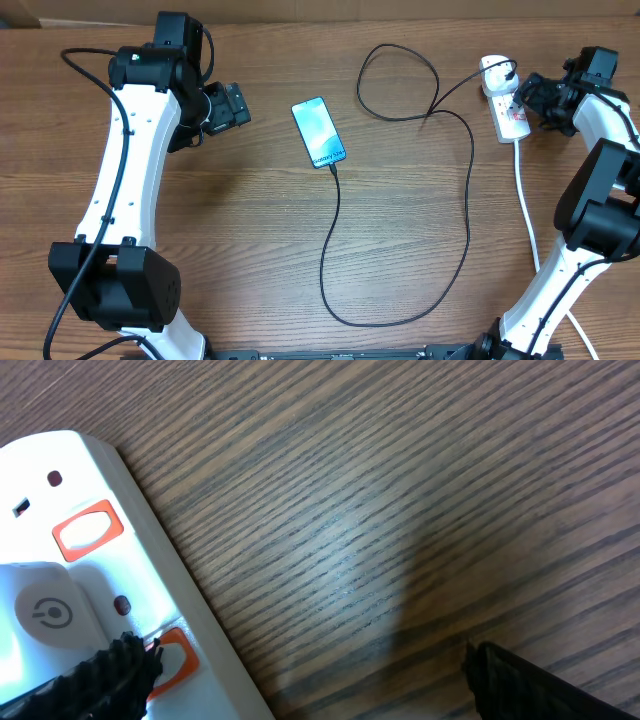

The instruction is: Plug charger to phone and switch on socket

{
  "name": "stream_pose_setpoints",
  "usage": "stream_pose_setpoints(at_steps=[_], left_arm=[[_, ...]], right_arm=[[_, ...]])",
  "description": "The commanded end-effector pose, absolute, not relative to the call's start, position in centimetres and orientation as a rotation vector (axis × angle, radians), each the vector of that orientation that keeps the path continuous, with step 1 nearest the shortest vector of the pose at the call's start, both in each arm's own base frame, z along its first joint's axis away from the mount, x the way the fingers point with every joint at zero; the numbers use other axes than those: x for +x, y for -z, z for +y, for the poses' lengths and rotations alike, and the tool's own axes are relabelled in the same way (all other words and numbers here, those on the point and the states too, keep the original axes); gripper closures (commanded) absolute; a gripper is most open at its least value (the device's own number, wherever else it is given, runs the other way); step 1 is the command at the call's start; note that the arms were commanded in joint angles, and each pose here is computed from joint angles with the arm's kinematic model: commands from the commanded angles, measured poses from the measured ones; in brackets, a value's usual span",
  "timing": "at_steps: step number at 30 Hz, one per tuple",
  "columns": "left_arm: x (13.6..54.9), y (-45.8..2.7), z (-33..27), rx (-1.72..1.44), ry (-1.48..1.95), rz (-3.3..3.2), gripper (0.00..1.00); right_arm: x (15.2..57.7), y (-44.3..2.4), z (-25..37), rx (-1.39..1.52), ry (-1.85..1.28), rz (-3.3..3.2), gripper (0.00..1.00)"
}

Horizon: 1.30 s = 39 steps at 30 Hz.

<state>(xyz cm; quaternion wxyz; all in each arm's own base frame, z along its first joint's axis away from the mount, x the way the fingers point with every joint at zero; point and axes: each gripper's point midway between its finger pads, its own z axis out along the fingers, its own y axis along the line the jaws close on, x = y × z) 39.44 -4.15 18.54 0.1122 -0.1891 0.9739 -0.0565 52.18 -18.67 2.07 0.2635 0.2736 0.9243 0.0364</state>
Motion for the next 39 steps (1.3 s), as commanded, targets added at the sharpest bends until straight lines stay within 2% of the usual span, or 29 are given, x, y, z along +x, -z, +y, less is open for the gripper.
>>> stream_pose_setpoints(at_steps=[1,39], left_arm=[[39.6,-19.0,-4.0,-0.539,0.150,2.844,0.00],[39.6,-19.0,-4.0,-0.539,0.150,2.844,0.00]], right_arm=[[52.2,-1.2,-18.1,0.726,-0.115,2.527,0.00],[52.1,-1.1,-17.1,0.712,-0.168,2.546,0.00]])
